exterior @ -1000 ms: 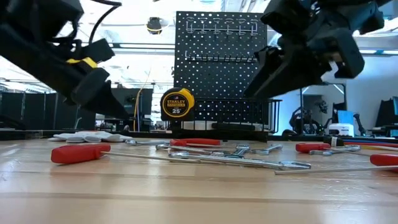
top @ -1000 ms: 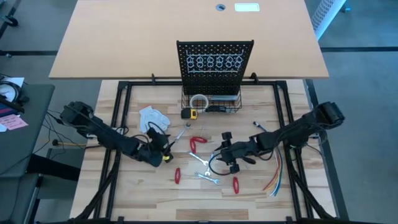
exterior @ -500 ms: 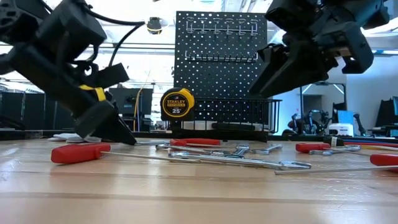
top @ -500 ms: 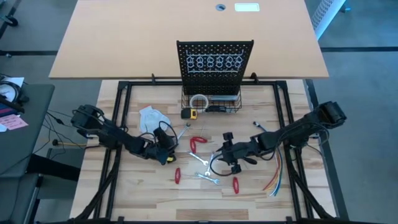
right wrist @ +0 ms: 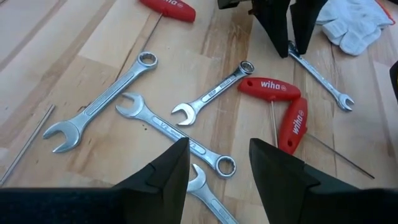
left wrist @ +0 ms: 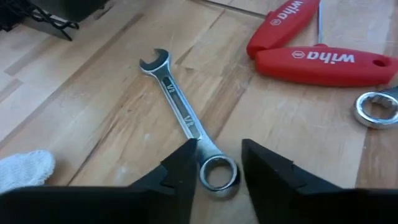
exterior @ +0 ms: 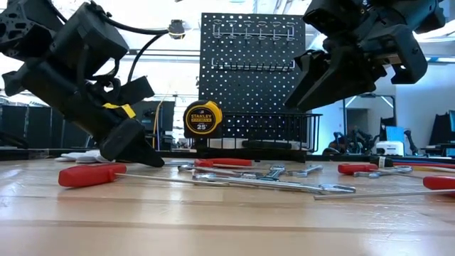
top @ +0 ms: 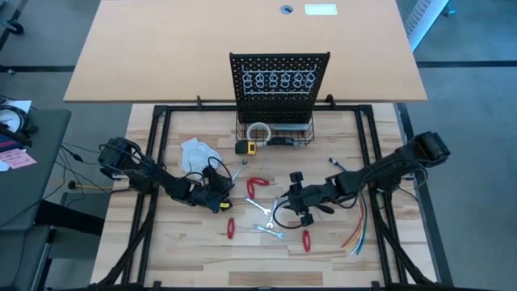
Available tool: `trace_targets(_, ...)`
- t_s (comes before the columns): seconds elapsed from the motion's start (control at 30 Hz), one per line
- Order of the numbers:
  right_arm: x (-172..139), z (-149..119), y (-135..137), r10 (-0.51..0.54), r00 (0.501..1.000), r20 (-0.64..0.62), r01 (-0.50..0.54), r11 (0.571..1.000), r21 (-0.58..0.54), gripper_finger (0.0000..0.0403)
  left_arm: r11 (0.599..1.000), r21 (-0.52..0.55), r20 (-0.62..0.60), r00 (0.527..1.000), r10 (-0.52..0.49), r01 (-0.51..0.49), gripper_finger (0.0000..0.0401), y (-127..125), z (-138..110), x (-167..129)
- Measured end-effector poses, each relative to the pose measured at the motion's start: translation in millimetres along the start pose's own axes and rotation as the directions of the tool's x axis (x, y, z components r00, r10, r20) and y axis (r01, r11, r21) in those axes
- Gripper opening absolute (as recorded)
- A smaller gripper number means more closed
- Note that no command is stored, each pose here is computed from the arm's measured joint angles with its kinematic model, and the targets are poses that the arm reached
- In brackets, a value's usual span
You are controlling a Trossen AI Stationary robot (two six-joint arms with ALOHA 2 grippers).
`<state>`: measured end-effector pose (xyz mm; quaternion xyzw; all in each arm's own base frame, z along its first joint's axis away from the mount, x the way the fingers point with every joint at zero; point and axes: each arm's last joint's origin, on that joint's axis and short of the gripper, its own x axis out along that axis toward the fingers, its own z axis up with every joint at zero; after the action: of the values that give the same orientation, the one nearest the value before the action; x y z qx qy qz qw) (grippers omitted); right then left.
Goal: Hang tools onto peg board
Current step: Hang the silver wrench on the peg board
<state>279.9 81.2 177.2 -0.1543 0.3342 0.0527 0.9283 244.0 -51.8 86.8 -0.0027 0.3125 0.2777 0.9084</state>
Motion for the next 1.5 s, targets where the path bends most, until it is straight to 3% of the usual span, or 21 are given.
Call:
trace_targets(0.33, 0, 1, 0, -0.001, 1.0, 0.009, 0.001, 1.0, 0.002, 0.0175, 0.998, 0.013, 0.015, 0.998, -0.058, 0.058, 0.0008, -10, 5, -12)
trace_targets(0.47, 3, 3, 0, -0.005, 0.999, 0.039, 0.004, 1.0, 0.014, 0.0175, 0.992, 0.036, 0.008, 0.993, -0.121, 0.121, 0.0003, -18, 18, -27)
trace_targets(0.63, 7, 1, 2, -0.002, 1.0, 0.028, 0.001, 1.0, 0.007, 0.0175, 0.989, 0.067, 0.001, 0.992, -0.129, 0.129, 0.0001, -23, 35, -47)
trace_targets(0.8, 10, -1, 3, 0.001, 1.0, 0.013, -0.001, 1.0, 0.003, 0.0175, 0.986, 0.024, -0.012, 0.986, -0.167, 0.167, 0.0025, -26, 41, -59)
trace_targets(1.03, 10, -1, 3, 0.004, 1.0, 0.017, -0.004, 1.0, 0.001, 0.0175, 0.978, 0.106, -0.127, 0.978, -0.167, 0.181, 0.011, -26, 26, -65)
trace_targets(1.1, 10, -1, 3, 0.004, 1.0, 0.018, -0.004, 1.0, 0.001, 0.0175, 0.967, 0.175, -0.129, 0.978, -0.165, 0.186, 0.0126, -26, 26, -65)
trace_targets(1.27, 10, -1, 3, 0.004, 1.0, 0.019, -0.004, 1.0, 0.001, 0.0175, 0.907, 0.374, -0.114, 0.98, -0.161, 0.193, 0.0136, -24, 29, -61)
trace_targets(1.5, 10, -1, 3, 0.004, 1.0, 0.016, -0.004, 1.0, 0.001, 0.0175, 0.935, 0.318, -0.07, 0.987, -0.144, 0.159, 0.0142, -17, 41, -49)
